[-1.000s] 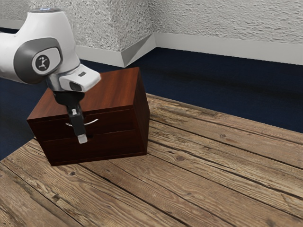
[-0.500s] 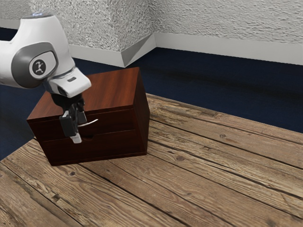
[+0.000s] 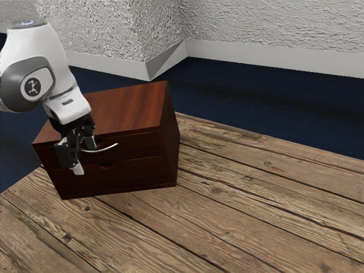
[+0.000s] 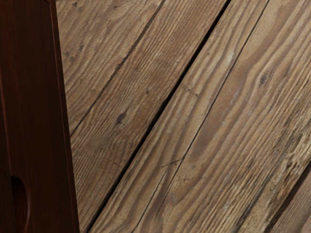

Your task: Pull the drawer handle with one arm to open the drawer

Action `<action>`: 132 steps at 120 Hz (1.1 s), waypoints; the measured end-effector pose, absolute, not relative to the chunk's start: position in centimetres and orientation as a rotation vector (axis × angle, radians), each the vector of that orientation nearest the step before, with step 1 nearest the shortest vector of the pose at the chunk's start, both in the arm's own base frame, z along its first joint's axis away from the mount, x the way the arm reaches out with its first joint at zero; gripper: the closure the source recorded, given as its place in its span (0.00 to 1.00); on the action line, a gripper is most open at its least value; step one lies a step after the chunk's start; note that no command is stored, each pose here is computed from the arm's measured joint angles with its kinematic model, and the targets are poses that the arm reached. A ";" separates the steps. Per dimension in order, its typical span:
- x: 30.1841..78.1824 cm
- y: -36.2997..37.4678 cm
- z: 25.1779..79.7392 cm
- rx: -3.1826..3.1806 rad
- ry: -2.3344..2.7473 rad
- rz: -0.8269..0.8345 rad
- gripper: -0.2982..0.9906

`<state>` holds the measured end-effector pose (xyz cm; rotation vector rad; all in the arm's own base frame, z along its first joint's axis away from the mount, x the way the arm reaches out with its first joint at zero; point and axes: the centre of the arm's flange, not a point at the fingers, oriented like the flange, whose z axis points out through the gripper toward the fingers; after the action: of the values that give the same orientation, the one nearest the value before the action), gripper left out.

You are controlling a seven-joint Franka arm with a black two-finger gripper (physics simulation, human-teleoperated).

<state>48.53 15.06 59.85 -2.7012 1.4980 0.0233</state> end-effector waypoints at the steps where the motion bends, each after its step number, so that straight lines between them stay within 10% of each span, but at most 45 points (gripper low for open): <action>1: 48.5 15.1 59.8 -2.700 1.501 0.023 0.23; 132: 49.4 16.6 57.4 -2.564 1.495 -0.089 0.30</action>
<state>49.37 16.63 57.38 -2.5644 1.4949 -0.0892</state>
